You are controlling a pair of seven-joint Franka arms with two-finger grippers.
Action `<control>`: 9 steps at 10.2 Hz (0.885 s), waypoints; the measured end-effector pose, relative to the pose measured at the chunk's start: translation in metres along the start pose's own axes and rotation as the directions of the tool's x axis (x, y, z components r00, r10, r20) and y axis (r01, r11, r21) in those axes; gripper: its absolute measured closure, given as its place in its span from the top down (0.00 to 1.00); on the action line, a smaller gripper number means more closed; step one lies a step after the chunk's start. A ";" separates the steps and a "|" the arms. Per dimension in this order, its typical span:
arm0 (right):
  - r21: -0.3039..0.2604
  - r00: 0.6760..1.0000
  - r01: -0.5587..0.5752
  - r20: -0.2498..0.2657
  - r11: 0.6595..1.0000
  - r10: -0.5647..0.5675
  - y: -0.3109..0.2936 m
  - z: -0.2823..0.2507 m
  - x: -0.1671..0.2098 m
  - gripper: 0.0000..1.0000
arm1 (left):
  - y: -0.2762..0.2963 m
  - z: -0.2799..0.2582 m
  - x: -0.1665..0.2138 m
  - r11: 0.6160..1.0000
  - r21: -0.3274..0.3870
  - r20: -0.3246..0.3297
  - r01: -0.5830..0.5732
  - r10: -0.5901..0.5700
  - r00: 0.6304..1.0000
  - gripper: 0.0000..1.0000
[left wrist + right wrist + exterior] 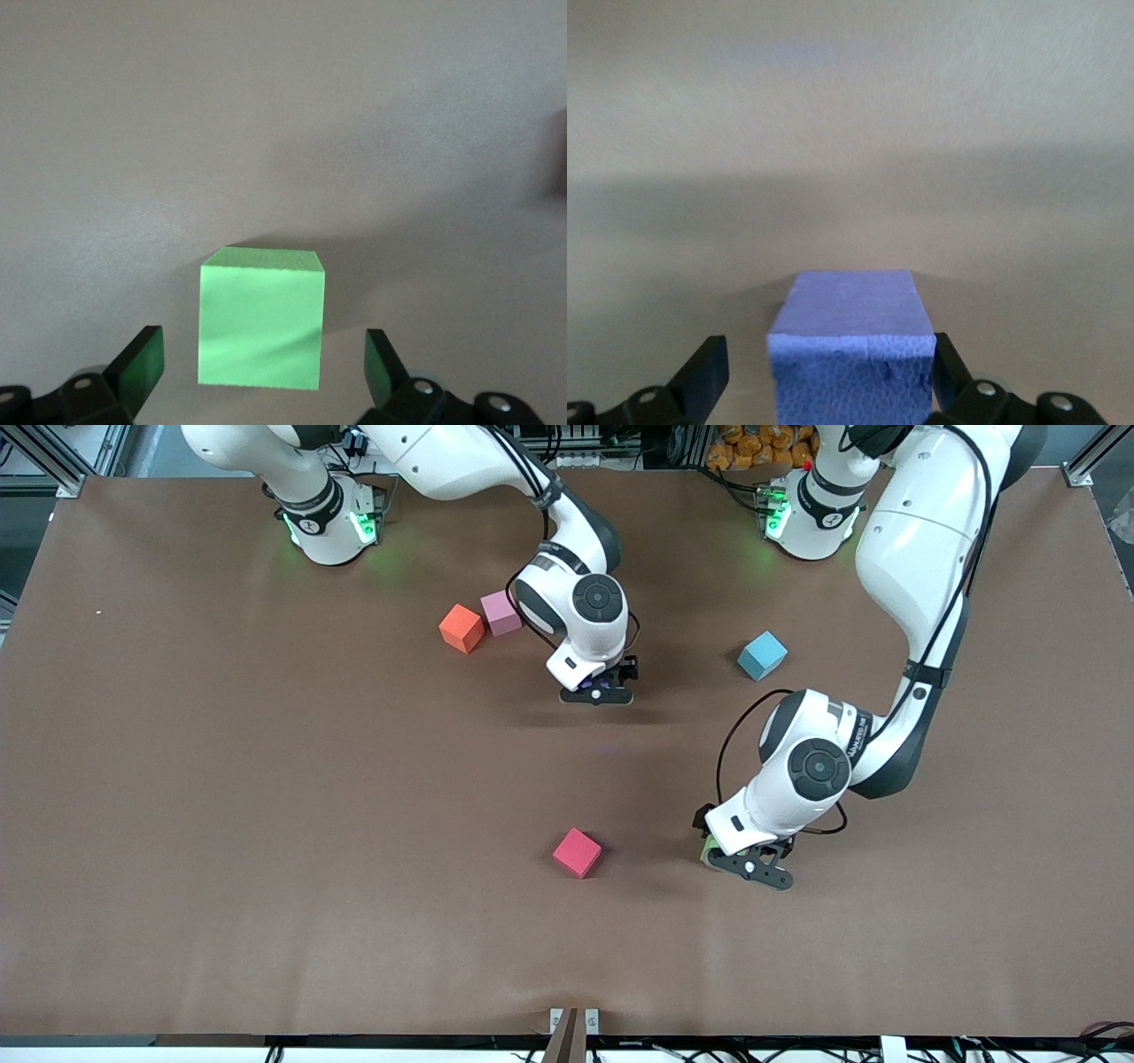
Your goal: Arrange blocks into number 1
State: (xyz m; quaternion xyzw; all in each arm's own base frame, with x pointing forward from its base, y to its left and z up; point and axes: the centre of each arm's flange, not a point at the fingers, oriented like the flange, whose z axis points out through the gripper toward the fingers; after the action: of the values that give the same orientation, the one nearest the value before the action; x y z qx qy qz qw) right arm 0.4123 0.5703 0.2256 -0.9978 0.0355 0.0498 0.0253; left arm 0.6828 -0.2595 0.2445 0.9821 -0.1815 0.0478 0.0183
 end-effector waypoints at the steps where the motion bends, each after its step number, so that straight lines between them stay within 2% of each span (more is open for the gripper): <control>1: 0.013 1.000 -0.022 -0.008 1.000 0.022 0.007 -0.023 0.013 1.00 | 0.003 0.009 0.000 1.000 0.004 -0.010 -0.015 0.015 1.000 1.00; 4: -0.021 0.997 -0.072 0.026 0.997 0.072 0.060 -0.067 0.057 1.00 | 0.005 0.036 -0.003 0.996 0.043 -0.015 -0.074 0.075 0.997 1.00; 7: -0.075 0.995 -0.048 0.083 0.996 0.055 0.131 -0.059 0.067 1.00 | 0.001 0.045 -0.005 0.995 0.045 -0.007 -0.084 0.084 0.996 1.00; 9: -0.108 0.991 -0.053 0.113 0.993 0.065 0.158 -0.051 0.044 1.00 | 0.001 0.045 -0.005 0.995 0.045 -0.011 -0.084 0.084 0.996 0.69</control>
State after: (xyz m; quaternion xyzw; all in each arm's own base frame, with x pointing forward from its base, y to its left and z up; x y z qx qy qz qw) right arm 0.4497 0.4067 0.2648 -0.9917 0.0609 0.1103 -0.0264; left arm 0.6823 -0.2609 0.1992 0.9734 -0.2214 0.0589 -0.0043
